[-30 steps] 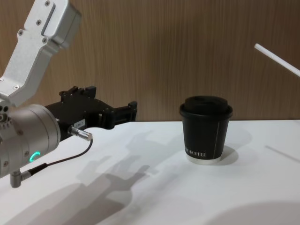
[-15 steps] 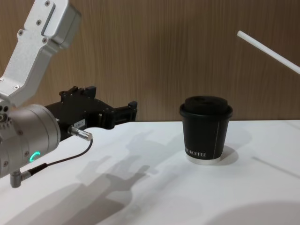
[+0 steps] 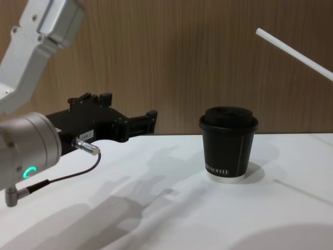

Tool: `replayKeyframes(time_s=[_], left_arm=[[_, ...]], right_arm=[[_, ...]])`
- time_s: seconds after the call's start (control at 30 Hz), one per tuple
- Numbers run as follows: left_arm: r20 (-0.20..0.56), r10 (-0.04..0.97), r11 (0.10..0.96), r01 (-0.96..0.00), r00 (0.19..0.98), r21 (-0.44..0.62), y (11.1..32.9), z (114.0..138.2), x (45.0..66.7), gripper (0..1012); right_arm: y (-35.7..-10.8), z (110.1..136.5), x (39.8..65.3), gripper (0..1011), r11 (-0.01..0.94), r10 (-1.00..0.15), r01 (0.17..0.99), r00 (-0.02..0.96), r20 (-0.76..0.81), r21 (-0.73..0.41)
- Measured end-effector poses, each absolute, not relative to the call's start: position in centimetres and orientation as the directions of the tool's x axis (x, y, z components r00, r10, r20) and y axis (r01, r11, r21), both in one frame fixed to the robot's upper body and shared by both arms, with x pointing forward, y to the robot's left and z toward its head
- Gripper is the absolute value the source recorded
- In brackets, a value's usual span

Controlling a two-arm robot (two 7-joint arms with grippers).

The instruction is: Pick up the straw with one hand, pass it to the other hand, and insert it into the cup.

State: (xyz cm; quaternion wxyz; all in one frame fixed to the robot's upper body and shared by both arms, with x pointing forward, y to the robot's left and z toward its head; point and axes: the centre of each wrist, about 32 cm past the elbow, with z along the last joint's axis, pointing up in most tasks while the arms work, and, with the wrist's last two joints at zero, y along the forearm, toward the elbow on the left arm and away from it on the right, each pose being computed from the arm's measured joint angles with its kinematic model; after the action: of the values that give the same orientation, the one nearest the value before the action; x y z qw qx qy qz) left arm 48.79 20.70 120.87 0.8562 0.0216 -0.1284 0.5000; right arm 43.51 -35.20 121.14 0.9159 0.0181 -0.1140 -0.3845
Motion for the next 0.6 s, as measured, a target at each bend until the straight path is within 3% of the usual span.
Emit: replayKeyframes(time_s=[0.6], left_arm=[[0.17, 0.734, 0.678, -0.725, 0.657, -0.121, 22.3, 123.0, 48.4, 1003]], right_arm=[[-35.1, 121.3, 43.4, 1, 0.715, -0.697, 0.688, 0.69, 0.195, 0.123]])
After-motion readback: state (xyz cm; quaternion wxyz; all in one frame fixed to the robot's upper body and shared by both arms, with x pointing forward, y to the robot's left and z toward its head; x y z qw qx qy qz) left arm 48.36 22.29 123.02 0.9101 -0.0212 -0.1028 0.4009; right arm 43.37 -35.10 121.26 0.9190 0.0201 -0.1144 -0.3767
